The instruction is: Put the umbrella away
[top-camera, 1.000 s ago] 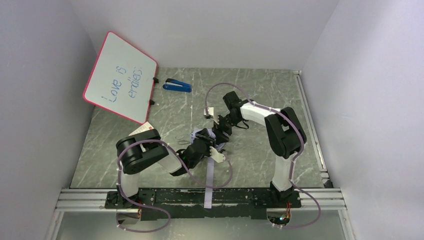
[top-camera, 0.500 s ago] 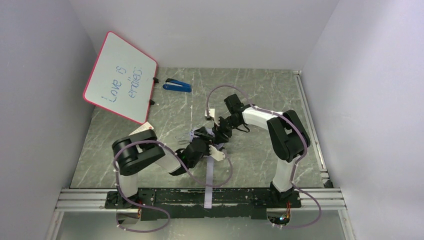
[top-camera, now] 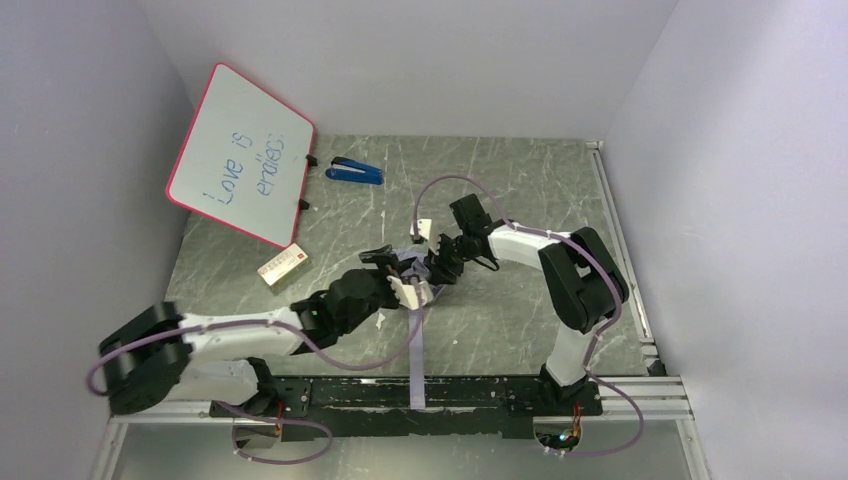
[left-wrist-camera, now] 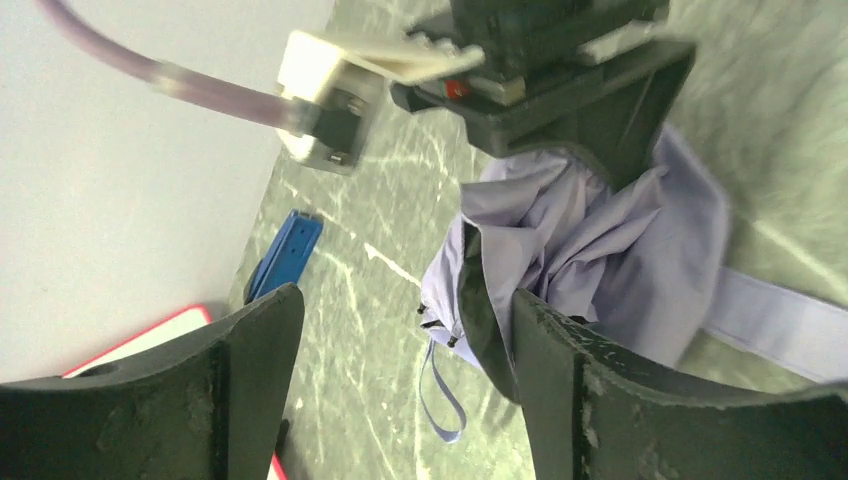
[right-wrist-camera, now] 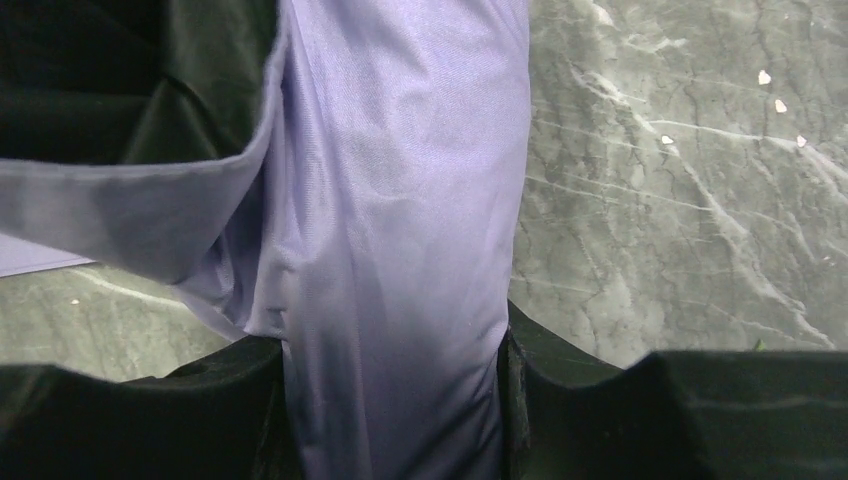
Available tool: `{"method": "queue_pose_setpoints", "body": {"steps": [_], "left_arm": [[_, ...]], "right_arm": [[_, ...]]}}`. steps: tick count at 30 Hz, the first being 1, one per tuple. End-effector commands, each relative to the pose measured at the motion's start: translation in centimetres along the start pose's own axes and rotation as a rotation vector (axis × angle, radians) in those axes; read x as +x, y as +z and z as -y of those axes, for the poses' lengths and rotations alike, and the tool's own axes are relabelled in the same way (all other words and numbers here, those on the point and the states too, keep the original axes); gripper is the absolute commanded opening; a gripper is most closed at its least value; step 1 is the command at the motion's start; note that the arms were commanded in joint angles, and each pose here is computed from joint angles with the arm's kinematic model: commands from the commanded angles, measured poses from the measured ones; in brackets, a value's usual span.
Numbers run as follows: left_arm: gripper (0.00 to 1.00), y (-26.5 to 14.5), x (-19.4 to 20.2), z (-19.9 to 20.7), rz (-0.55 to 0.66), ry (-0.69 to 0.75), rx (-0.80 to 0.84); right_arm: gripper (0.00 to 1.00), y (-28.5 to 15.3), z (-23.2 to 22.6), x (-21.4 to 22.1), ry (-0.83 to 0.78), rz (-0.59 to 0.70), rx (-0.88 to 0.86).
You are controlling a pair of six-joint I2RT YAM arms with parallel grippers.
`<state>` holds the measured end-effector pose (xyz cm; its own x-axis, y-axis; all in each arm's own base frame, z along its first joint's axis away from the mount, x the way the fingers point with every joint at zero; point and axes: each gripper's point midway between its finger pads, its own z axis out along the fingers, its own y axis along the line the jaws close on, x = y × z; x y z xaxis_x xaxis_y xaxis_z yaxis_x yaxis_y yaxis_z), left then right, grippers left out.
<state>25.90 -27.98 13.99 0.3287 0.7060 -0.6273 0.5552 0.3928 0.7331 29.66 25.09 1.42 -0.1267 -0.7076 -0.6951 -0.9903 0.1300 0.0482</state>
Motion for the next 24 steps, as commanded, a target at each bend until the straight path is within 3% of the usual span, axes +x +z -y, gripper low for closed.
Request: {"method": "queue_pose_setpoints", "body": {"steps": [1,5,9,11,17,24], "left_arm": [[0.78,-3.1,-1.7,0.5,0.098,-0.189,0.098],[0.77,-4.0,-1.4,-3.5,0.127,-0.395,-0.019],[0.77,-3.3,1.1,-8.0,0.079,-0.560,-0.129],[0.81,-2.8,2.3,-10.0,0.044,-0.613,-0.181],[0.97,-0.7,4.6,-14.1,-0.058,-0.695,-0.276],[0.97,1.8,4.2,-14.1,-0.014,-0.674,-0.152]], "right_arm": [[0.21,-0.1,2.1,3.2,-0.039,-0.139,0.160],[0.21,-0.1,2.7,3.9,-0.073,-0.192,0.254],[0.22,-0.4,2.8,4.5,-0.123,-0.226,0.356],[0.22,-0.7,3.0,4.1,-0.155,-0.219,0.414],[0.25,-1.0,2.0,4.1,-0.254,-0.228,0.495],[0.24,-0.6,-0.2,4.1,-0.396,-0.235,0.558]]}}
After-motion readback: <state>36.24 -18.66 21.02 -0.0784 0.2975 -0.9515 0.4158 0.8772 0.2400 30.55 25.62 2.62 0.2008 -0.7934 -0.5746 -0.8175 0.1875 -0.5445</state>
